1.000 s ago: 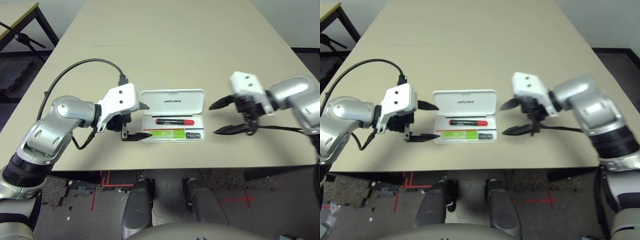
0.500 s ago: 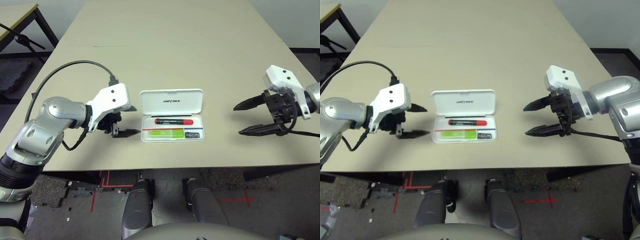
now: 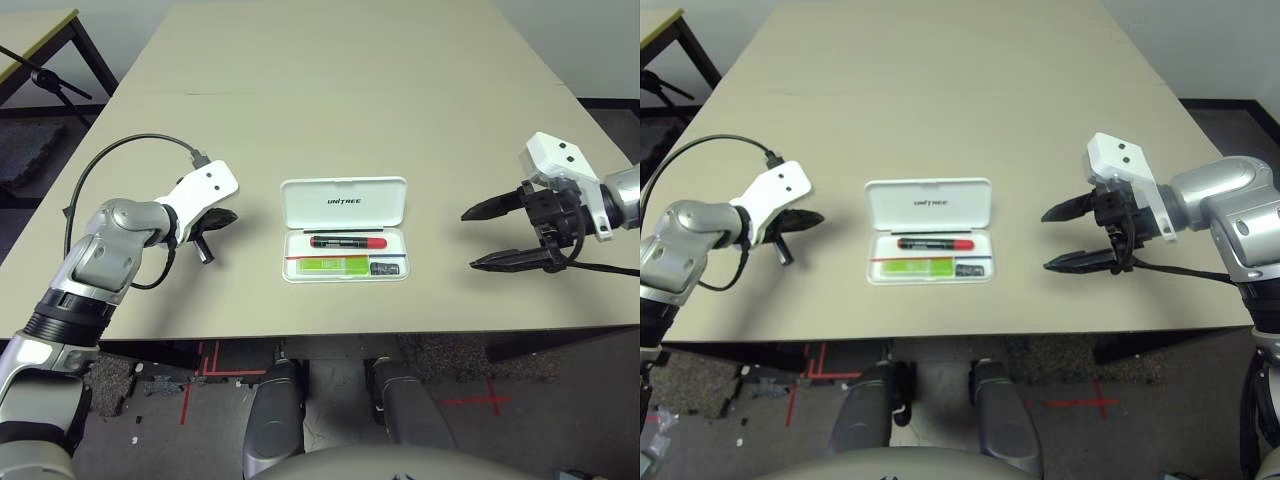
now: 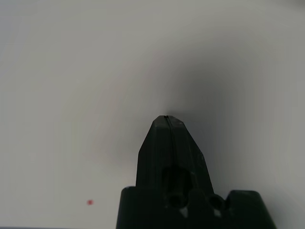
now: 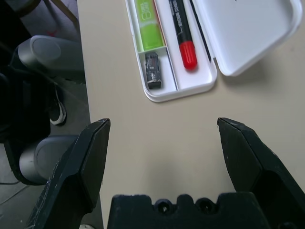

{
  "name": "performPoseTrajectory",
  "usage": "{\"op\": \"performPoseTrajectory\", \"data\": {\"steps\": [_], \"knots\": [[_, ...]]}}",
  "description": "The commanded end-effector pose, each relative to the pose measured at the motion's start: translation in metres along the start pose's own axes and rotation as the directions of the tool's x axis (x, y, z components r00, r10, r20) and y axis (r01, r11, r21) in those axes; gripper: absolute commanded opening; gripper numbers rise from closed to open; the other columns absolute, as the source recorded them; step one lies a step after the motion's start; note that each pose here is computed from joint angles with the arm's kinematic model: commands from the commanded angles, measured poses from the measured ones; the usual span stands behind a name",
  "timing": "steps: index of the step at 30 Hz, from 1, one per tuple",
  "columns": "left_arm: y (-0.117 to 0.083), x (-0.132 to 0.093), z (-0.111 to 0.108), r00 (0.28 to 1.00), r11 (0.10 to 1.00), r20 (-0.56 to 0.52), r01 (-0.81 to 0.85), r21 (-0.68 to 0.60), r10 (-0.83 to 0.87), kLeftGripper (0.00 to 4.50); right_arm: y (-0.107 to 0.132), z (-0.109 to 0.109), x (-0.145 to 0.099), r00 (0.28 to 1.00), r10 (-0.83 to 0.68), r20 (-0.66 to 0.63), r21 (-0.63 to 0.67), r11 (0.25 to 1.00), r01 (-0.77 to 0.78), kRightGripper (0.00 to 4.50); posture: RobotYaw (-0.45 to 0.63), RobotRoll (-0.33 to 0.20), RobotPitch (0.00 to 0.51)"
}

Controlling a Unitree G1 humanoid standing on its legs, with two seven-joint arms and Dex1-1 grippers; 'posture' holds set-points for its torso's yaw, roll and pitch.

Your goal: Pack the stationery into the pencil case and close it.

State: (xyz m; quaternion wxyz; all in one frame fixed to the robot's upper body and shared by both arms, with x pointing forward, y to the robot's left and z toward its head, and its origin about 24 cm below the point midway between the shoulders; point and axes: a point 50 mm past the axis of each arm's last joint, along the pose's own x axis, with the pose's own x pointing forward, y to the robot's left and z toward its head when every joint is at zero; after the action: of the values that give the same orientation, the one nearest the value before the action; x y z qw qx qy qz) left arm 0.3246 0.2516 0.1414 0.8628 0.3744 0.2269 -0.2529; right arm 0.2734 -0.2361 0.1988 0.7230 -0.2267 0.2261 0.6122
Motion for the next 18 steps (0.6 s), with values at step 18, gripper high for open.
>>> {"op": "performPoseTrajectory", "data": {"steps": [18], "knots": [[-0.035,0.034,0.063,0.93,0.971,0.333,0.207,-0.117,-0.157,0.02,0.0,0.002,0.006,1.0,-0.01,0.005,-0.019,1.0,0.01,4.5,-0.02,0.0,0.129]]}}
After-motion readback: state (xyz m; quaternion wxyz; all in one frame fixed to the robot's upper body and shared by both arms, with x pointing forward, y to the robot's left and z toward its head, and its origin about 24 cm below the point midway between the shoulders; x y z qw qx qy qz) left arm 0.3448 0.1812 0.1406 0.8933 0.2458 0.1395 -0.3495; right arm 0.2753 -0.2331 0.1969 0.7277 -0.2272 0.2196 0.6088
